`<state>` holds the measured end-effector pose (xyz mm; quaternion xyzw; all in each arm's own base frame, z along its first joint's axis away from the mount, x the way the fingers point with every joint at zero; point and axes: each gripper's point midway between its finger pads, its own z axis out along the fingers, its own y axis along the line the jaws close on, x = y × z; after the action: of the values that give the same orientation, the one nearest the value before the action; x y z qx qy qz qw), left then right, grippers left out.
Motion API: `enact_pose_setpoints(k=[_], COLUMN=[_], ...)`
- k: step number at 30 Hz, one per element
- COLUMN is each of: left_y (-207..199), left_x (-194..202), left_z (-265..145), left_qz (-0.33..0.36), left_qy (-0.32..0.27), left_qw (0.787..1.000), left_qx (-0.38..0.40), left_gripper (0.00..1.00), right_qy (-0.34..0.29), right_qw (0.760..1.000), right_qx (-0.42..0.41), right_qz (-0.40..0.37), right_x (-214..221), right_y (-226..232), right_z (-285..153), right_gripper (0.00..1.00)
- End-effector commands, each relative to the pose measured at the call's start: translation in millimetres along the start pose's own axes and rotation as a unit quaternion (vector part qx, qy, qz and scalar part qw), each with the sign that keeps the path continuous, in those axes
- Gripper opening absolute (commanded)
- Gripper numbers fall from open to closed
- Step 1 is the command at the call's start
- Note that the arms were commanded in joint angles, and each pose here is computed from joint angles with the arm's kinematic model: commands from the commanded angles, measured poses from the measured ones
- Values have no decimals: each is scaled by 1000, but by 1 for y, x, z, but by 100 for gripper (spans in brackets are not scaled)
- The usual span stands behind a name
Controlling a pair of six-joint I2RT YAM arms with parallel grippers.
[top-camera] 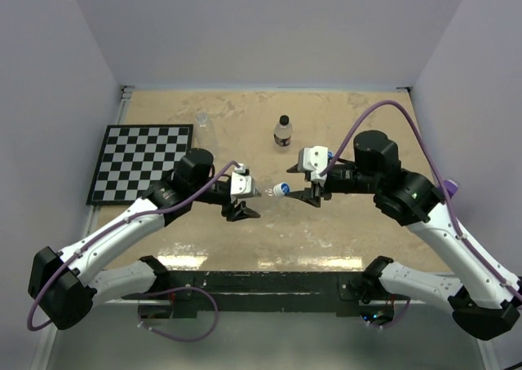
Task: Screw on the bottle caps
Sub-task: Screw the bottle cap onto the plastic bottle.
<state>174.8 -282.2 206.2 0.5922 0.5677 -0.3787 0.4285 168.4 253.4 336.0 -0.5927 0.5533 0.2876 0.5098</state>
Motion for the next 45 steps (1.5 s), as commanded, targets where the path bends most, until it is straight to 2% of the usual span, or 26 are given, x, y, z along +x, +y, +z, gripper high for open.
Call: enact_pose_setpoints(k=[1, 11, 16, 20, 23, 27, 32, 39, 45], left_y=[-1, -3, -5, -5, -2, 13, 31, 56, 70], left_x=[-30, -31, -32, -34, -36, -41, -51, -65, -64], left_z=[-4, -5, -4, -5, -7, -12, -22, -44, -47], left_qz=[41, 41, 41, 45, 49, 54, 68, 67, 33], left_qy=[-38, -40, -43, -46, -46, -44, -56, -80, -74], left_qw=[998, 998, 998, 998, 998, 996, 987, 959, 938], left_qx=[17, 21, 27, 28, 15, -47, -136, -264, -336], left_gripper=[0, 0, 0, 0, 0, 0, 0, 0, 0], right_qy=[-30, -33, -25, -23, -11, -3, -20, -5, -26], right_qw=[999, 997, 998, 998, 998, 996, 986, 947, 916], right_qx=[-22, -59, -58, -60, -53, -64, -56, 24, 74], right_qz=[-27, -20, -12, -3, 20, 64, 154, 321, 393], right_x=[-22, -20, -15, -13, -8, -7, -15, -3, 4], right_y=[5, 14, 13, 13, 9, 11, 9, -7, -14], right_z=[-6, 1, 4, 7, 12, 18, 27, 37, 41], right_gripper=[55, 51, 44, 32, 14, 4, 0, 0, 0])
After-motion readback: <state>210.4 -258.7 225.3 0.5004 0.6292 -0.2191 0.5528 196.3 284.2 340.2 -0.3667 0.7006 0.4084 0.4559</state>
